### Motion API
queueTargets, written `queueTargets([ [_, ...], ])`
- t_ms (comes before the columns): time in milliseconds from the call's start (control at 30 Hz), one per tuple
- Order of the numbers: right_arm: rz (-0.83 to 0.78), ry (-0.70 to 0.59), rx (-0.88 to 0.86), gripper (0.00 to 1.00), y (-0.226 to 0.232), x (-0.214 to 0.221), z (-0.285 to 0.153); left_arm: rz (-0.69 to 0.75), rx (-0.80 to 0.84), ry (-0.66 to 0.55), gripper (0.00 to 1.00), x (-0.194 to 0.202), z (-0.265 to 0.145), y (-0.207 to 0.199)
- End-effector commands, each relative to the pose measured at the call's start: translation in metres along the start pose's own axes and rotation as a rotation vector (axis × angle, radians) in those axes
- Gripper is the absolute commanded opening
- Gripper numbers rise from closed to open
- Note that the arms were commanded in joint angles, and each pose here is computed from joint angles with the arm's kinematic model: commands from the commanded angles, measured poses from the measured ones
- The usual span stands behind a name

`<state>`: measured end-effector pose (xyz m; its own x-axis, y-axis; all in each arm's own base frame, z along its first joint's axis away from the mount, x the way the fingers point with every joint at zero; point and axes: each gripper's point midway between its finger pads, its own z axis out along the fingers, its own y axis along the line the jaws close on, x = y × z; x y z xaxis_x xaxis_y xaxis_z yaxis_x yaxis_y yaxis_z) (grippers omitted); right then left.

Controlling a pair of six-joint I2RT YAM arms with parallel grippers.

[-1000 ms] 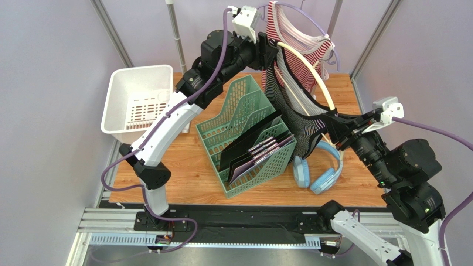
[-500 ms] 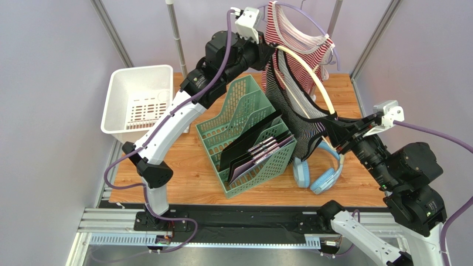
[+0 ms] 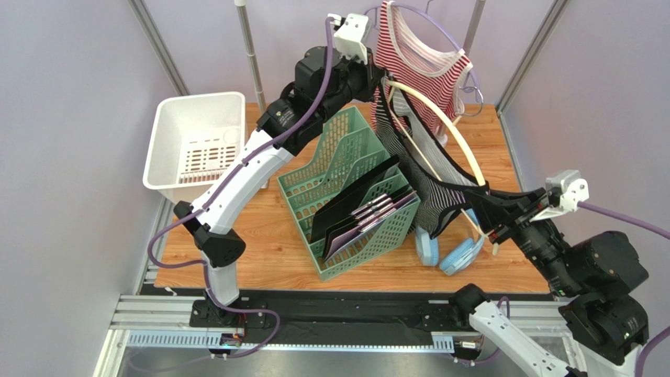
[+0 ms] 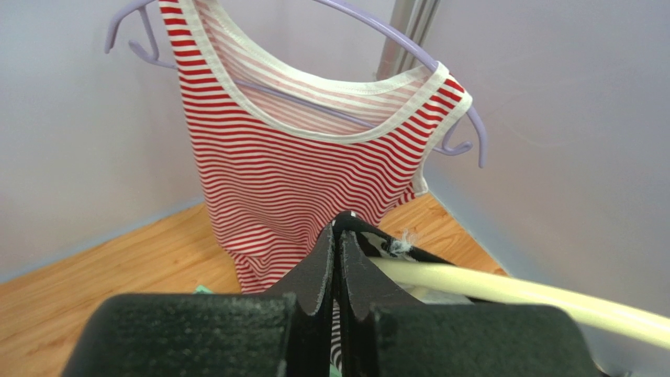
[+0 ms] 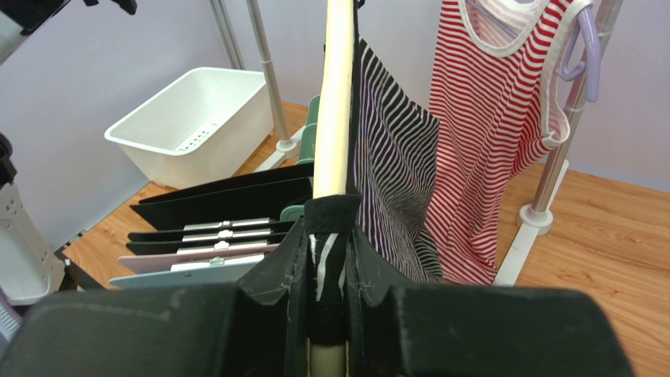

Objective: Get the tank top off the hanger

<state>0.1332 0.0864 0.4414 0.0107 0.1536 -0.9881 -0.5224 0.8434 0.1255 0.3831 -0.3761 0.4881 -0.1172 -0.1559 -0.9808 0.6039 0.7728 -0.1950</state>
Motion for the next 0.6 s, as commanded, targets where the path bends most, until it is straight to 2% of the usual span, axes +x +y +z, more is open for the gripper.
queueTargets([
  [0, 0.033, -0.058, -0.062, 0.00, 0.012, -0.010, -0.020, 0.028, -0.086, -0.059, 0.00, -0.024, -0.007, 0.017],
  [567, 0.069, -0.256, -0.052, 0.00, 0.011, -0.049, -0.057, 0.055, -0.159, 0.047, 0.00, 0.013, -0.006, 0.034],
])
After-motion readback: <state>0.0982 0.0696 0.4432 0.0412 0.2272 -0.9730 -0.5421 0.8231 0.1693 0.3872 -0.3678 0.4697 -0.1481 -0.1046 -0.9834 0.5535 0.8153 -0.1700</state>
